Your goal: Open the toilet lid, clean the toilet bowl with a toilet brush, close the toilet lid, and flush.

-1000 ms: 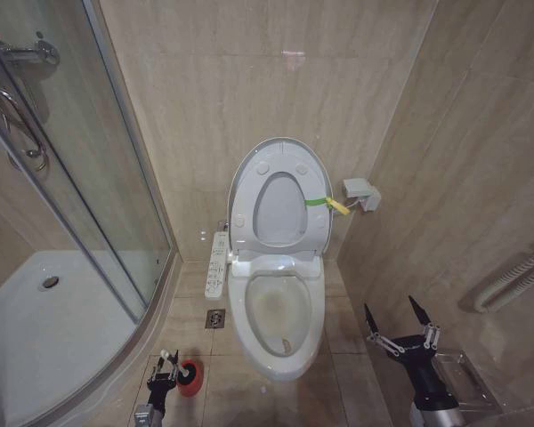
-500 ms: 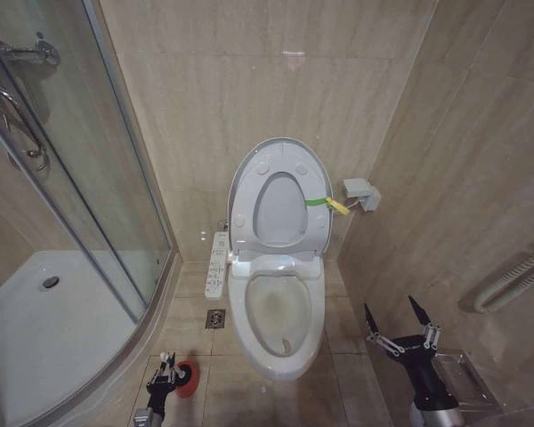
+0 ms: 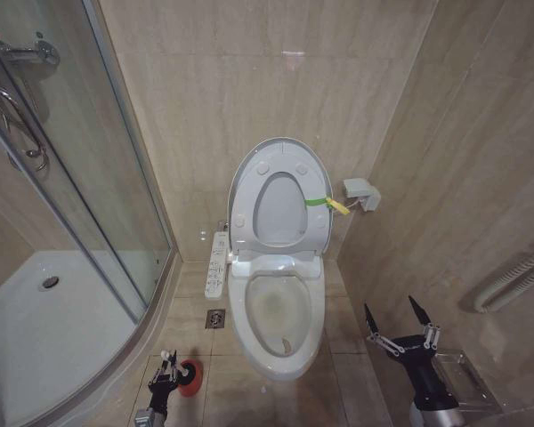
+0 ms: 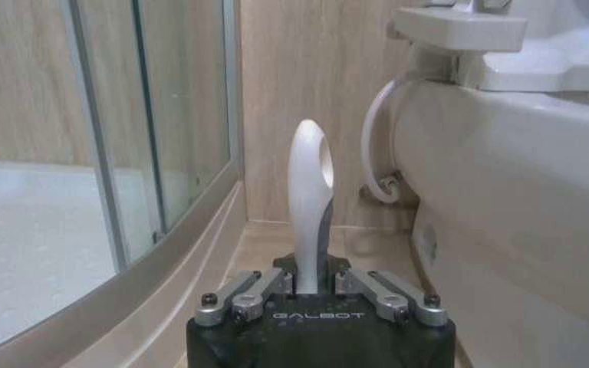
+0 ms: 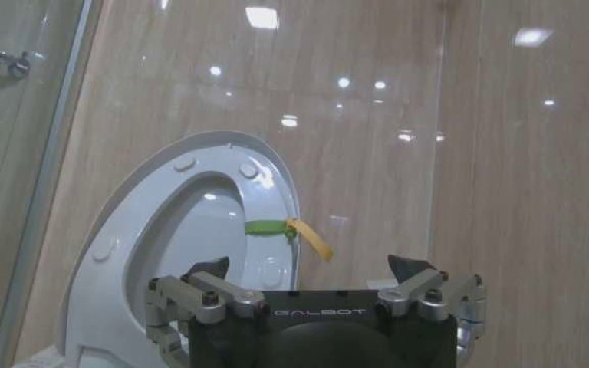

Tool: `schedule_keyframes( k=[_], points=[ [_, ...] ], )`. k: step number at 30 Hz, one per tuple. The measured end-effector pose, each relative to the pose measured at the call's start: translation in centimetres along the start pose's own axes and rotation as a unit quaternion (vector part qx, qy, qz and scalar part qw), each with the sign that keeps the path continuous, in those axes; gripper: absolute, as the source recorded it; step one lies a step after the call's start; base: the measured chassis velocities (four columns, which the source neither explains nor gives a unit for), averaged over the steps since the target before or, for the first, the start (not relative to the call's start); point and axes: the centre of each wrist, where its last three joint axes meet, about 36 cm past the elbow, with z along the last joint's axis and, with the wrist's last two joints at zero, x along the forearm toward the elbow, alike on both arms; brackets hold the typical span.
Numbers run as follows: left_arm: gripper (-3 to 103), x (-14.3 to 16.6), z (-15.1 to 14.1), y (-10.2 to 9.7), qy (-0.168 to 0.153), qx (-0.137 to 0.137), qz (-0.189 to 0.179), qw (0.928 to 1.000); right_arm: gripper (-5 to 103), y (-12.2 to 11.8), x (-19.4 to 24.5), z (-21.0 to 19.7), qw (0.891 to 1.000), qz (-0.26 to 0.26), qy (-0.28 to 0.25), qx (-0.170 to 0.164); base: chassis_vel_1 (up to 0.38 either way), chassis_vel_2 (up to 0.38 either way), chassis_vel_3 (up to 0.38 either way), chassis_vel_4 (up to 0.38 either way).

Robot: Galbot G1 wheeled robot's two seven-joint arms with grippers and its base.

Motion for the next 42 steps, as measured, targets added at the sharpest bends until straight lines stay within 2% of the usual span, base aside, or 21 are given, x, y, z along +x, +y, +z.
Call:
schedule_keyframes(
  k=[10,19,32,42],
  points=[
    [18,1.6,-1.0,-0.8,0.0,0.006,0.0,1.0,100,0.0,0.0,0.0,1.0,0.0,0.0,0.0,0.0,0.0,0.0,0.0],
    [18,2.9,-3.1,-1.2,-0.017,0.006,0.001,0.9998,100,0.0,0.0,0.0,1.0,0.0,0.0,0.0,0.0,0.0,0.0,0.0],
    [18,4.4,-7.8,-2.9,-0.05,0.01,0.011,0.9987,100,0.0,0.0,0.0,1.0,0.0,0.0,0.0,0.0,0.0,0.0,0.0],
    [18,7.0,-12.9,-4.6,-0.065,0.004,0.018,0.9977,100,0.0,0.0,0.0,1.0,0.0,0.0,0.0,0.0,0.0,0.0,0.0]
  ],
)
